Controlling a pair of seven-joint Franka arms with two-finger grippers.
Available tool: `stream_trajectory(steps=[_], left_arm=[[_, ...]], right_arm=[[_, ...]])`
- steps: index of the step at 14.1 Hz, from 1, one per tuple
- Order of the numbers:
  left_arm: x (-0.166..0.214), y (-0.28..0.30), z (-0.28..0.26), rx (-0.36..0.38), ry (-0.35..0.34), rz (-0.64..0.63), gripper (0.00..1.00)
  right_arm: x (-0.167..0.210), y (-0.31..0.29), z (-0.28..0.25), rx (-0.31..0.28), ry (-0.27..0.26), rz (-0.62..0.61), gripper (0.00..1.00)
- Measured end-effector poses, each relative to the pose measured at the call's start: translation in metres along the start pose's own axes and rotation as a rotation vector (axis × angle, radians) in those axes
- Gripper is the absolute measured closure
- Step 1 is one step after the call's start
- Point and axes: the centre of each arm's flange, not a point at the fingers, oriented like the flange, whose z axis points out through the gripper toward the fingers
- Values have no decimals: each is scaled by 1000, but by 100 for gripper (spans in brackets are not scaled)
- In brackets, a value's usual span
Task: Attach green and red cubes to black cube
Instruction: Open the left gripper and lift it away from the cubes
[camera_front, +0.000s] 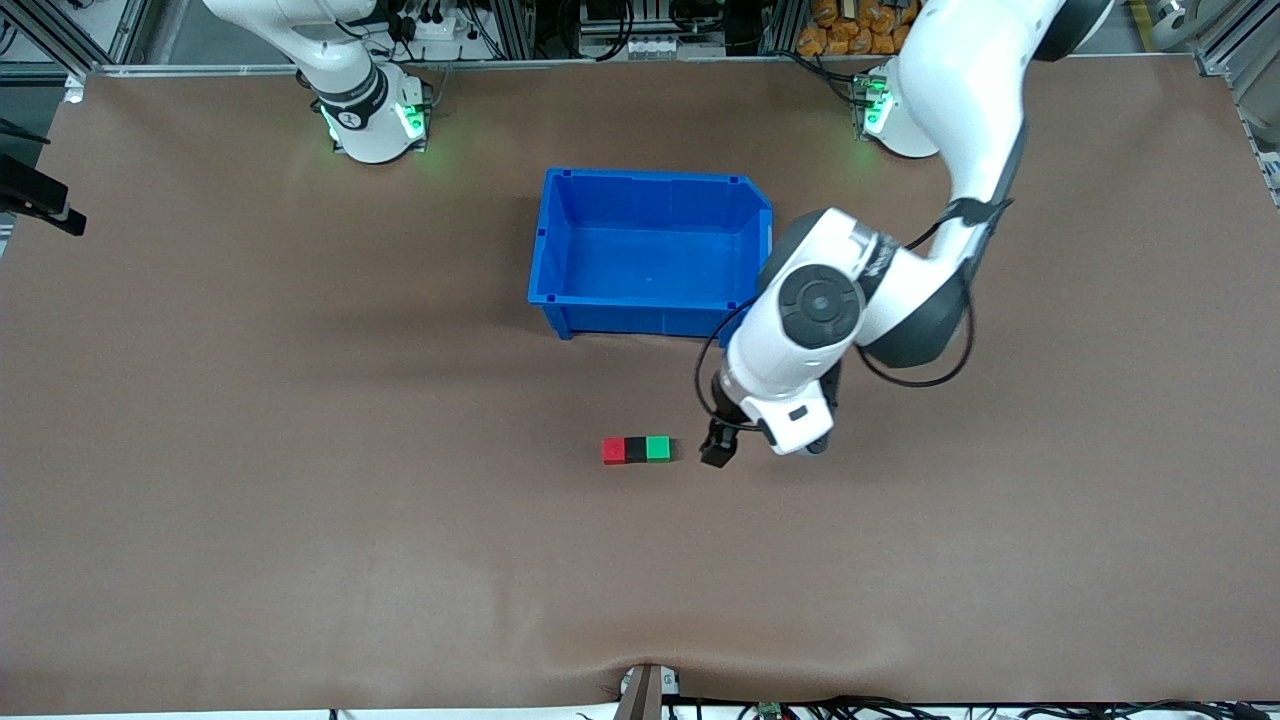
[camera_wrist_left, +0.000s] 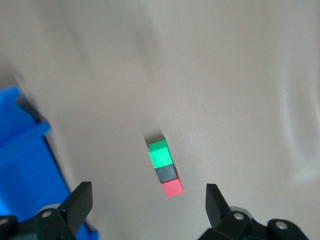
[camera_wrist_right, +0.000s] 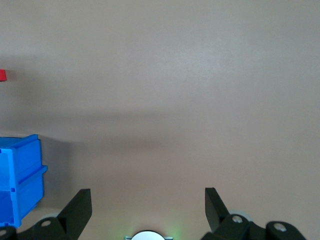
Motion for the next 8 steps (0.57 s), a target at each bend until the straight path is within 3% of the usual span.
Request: stream_trajectory(steps=[8], left_arm=[[85, -50, -138, 115, 36, 327, 0]], right_arm=[[0, -1, 0, 7, 1, -2, 0]])
